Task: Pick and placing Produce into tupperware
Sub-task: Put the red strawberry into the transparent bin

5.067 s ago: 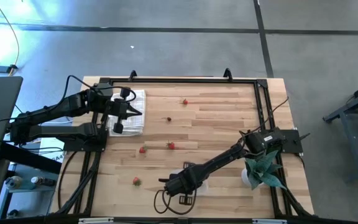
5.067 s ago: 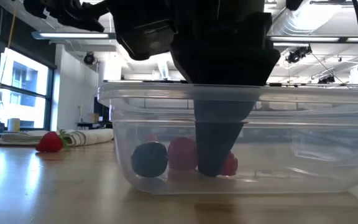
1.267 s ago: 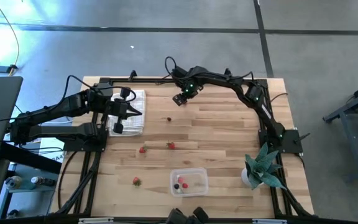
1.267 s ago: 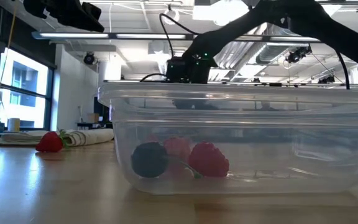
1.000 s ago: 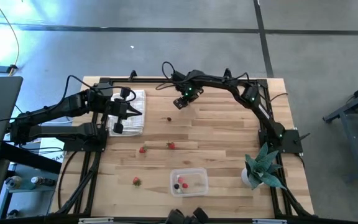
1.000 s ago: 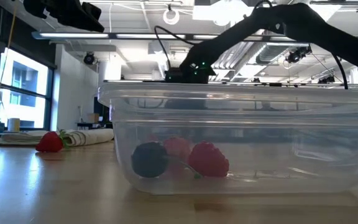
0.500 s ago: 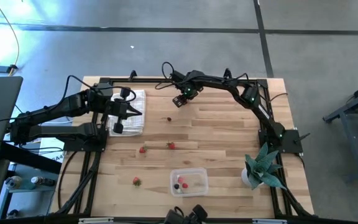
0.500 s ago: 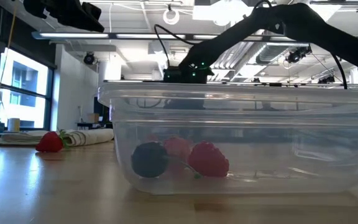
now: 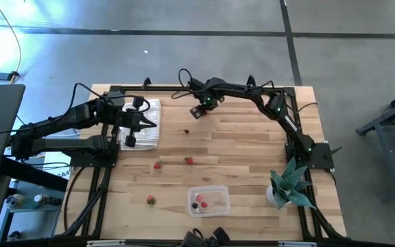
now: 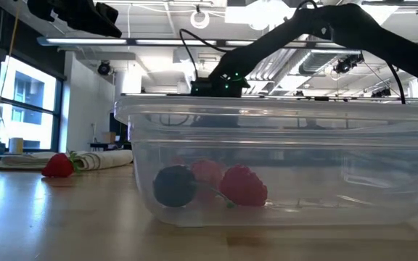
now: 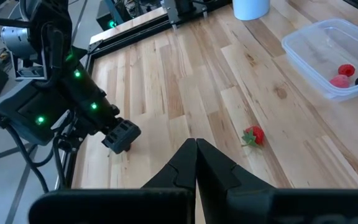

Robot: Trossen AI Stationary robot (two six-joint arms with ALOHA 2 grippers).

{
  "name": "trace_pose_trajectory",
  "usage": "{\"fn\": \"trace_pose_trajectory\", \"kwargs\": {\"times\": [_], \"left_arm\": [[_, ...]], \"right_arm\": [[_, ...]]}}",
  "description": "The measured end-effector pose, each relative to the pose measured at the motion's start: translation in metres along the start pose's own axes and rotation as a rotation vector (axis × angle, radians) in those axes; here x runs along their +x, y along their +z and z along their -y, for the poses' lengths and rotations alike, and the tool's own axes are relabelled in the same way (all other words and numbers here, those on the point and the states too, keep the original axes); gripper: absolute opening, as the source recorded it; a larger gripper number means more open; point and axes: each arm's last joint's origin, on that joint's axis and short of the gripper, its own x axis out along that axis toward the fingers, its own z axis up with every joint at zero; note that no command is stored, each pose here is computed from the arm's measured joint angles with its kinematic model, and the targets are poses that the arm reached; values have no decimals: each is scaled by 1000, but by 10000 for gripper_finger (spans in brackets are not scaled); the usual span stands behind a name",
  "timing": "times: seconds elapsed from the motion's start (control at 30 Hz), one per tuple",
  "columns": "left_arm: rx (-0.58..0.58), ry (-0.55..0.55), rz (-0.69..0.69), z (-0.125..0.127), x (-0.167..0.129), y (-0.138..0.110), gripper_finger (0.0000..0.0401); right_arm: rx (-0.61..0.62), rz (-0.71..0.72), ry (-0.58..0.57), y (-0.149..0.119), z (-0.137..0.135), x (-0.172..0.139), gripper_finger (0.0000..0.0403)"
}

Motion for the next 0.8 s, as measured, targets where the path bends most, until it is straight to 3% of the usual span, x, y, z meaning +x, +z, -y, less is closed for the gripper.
{"fn": "trace_pose_trajectory", "kwargs": {"times": [0.8], "left_arm": [[0, 0, 0, 0, 0, 0, 1]], "right_arm": [[32, -7, 7, 0, 0, 2, 149]]}}
